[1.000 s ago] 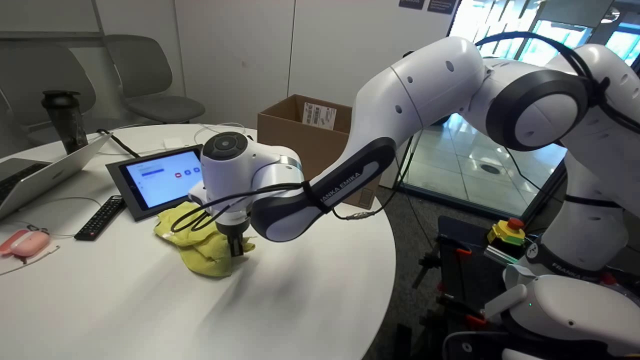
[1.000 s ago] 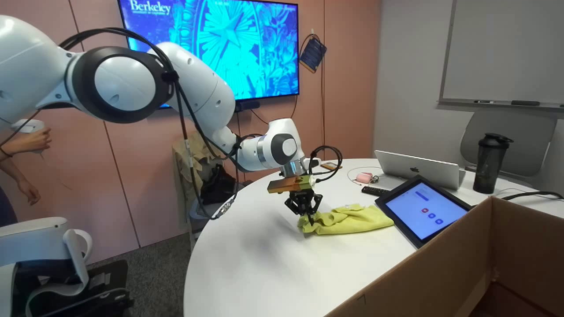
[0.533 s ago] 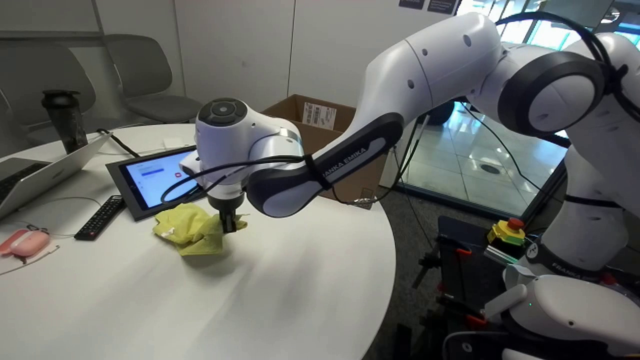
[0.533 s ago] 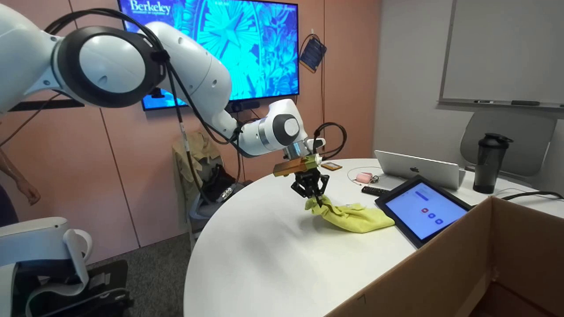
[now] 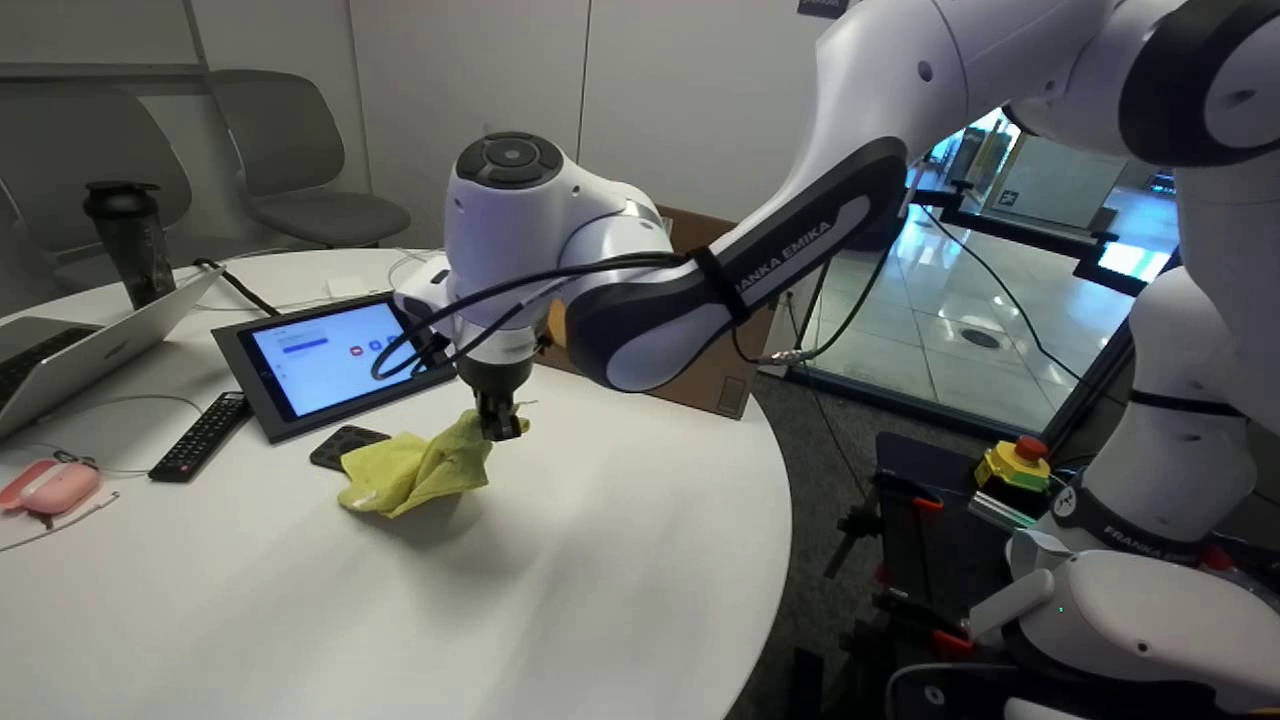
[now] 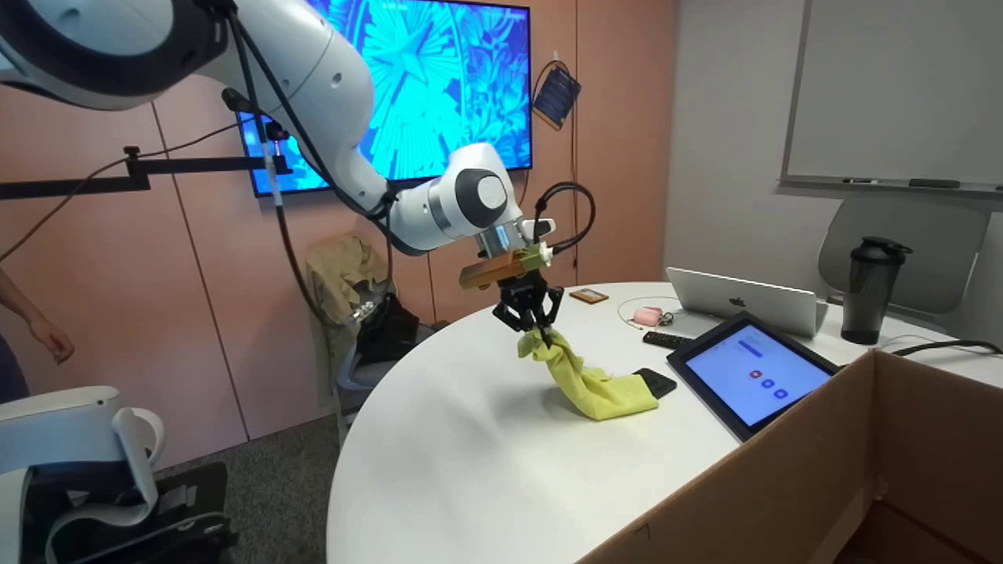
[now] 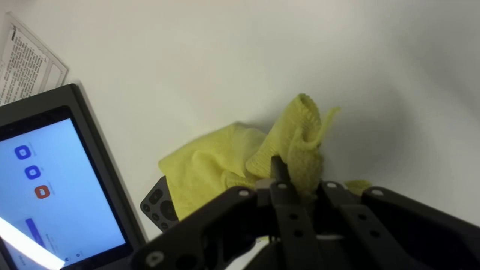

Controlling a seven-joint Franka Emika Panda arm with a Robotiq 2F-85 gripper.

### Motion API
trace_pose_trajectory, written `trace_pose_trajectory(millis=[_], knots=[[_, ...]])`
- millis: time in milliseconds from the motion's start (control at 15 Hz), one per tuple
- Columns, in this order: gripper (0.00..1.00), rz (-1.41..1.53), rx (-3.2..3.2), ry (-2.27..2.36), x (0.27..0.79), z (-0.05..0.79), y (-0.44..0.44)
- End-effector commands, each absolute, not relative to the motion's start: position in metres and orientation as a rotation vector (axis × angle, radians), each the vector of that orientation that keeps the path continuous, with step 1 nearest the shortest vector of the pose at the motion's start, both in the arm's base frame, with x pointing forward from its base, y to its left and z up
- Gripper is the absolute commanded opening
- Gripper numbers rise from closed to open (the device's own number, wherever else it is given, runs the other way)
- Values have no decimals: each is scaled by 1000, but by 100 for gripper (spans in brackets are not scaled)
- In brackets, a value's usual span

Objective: Put the marker on the cloth and wrap it, then put it in the box

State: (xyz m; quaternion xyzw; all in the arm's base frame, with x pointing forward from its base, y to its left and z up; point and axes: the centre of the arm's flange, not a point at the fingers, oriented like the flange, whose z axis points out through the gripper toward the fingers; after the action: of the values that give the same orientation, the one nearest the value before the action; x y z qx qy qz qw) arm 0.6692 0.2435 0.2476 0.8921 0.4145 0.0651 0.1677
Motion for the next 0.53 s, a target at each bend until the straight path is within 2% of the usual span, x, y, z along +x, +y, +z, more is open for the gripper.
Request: trace_pose_trajectory(millis=[0,467], knots=[[7,193,2509,1273,621,270,229],[8,102,2514,1308,647,245,248]])
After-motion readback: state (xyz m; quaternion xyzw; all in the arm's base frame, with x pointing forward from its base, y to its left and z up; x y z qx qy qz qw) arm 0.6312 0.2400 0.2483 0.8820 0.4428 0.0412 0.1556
